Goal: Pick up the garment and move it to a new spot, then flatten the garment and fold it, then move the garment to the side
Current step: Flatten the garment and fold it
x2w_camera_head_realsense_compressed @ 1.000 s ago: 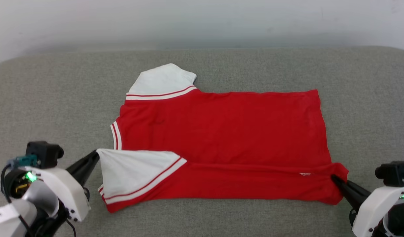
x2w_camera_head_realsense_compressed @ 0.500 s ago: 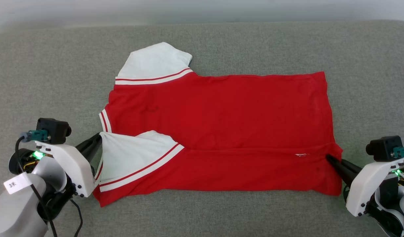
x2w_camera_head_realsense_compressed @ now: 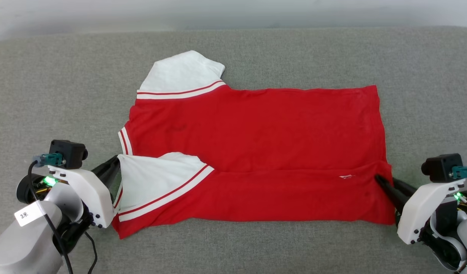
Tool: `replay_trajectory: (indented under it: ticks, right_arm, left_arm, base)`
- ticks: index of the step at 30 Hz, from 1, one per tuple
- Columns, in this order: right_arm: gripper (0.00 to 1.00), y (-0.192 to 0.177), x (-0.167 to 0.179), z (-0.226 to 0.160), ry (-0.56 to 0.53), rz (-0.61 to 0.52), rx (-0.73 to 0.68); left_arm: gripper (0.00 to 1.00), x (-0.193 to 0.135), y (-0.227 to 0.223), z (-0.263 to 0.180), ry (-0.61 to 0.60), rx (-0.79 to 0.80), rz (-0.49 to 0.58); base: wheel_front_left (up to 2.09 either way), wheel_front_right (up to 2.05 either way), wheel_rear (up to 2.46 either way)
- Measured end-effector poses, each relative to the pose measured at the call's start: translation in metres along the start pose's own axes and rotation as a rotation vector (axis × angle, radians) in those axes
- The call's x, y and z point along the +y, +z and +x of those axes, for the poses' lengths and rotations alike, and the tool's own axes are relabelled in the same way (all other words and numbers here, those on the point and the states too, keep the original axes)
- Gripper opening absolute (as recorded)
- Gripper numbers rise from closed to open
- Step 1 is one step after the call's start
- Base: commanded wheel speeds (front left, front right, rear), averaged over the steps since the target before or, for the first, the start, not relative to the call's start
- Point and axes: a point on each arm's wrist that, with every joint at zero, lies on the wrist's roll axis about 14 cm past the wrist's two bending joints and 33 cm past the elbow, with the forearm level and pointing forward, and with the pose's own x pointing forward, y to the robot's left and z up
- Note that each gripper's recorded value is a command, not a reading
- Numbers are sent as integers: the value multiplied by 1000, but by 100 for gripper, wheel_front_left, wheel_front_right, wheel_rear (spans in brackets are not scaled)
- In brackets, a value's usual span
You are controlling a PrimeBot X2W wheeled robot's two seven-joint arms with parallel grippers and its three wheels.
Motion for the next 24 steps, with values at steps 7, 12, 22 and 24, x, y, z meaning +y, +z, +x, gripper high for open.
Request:
replay_trajectory:
  ticks: [7,12,22,24]
  right_arm:
    - [100,28,0,-15,-11,-37,-111]
    - [100,49,2,-27,-17,-89,-178]
    - [100,56,18,-33,0,-110,-196]
    - [100,57,19,-33,2,-111,-195]
  left_arm:
    - [100,5,27,-17,21,-64,54]
    - [100,8,42,-34,32,-42,61]
    - [100,-8,48,-57,-26,184,92]
    - [100,-14,46,-59,-41,231,110]
  base:
    - [0,0,0]
    - [0,0,0]
    - [0,0,0]
    - [0,0,0]
